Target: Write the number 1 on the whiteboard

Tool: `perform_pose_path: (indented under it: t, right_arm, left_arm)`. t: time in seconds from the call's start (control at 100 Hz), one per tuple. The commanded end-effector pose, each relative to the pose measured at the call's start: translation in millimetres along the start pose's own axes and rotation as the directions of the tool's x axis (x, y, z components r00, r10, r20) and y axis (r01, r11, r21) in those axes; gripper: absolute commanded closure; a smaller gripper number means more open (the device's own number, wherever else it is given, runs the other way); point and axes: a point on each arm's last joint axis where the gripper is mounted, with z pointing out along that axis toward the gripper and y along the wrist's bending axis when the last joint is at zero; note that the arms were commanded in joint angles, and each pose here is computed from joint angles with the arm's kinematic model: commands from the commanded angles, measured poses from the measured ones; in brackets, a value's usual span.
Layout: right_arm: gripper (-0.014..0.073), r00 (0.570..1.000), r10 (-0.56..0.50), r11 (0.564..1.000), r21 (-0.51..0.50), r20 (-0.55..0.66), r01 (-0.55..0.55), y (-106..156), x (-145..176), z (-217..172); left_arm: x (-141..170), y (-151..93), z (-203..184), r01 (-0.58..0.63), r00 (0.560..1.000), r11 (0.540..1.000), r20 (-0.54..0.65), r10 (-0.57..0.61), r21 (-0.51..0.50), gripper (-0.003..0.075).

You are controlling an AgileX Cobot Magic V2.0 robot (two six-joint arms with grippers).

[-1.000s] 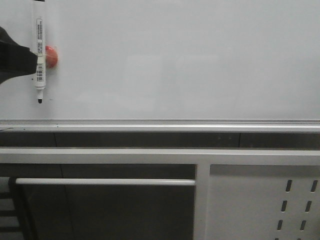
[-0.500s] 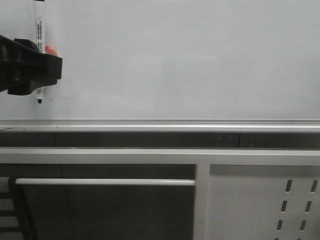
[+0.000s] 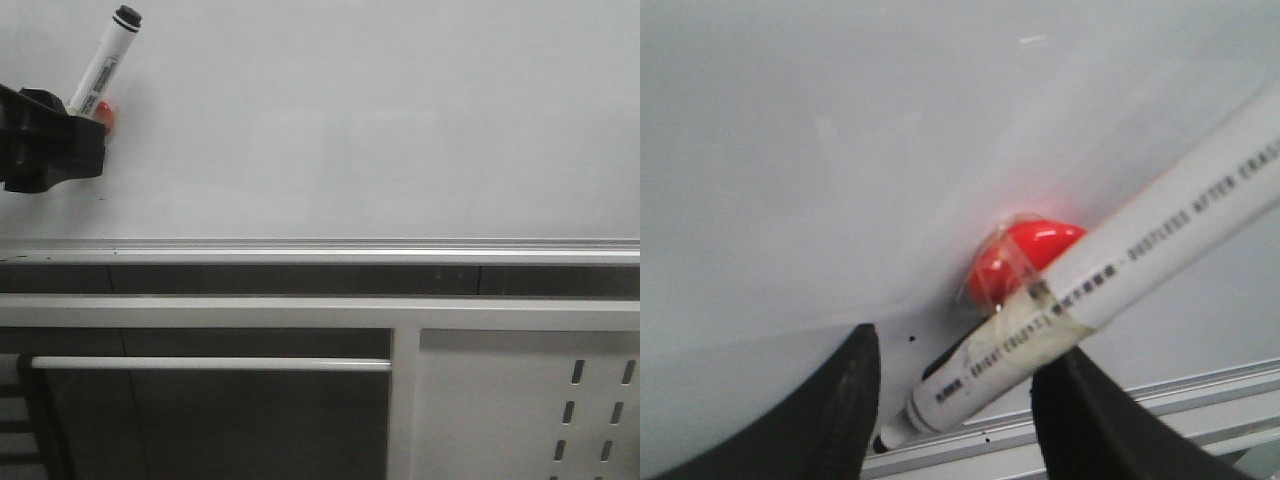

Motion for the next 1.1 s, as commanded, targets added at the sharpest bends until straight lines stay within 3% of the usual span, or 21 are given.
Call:
perform_pose_path:
  t: [0.0,0.2,0.57,0.88,1.09]
  right_arm:
    - [0.0288,0.997,-0.009,1.0,0.026,0.078,0.007,-1,-16,0]
    - [0.0288,0.997,-0.009,1.0,0.026,0.078,0.007,-1,-16,0]
    - [0.0288,0.997,-0.009,1.0,0.026,0.078,0.007,-1,-16,0]
    - [0.0288,0.997,-0.009,1.0,0.026,0.078,0.007,-1,-16,0]
    - [0.0288,0.997,-0.009,1.0,0.026,0.078,0.007,-1,-16,0]
  left_arm:
    - [-21,0,-2,-0.014,0.993,1.0,0.119,0.015,-0.012,0.0395]
    - [-18,-5,2,-0.136,0.984,0.99,0.122,0.132,0.023,0.0395]
    - [-11,-1,17,-0.105,0.985,0.994,0.135,0.11,-0.044,0.0398]
    - [-20,-1,18,-0.093,0.979,0.994,0.178,0.102,-0.056,0.0527]
    - [-25,-2,19,-0.089,0.977,0.995,0.191,0.098,-0.054,0.0535]
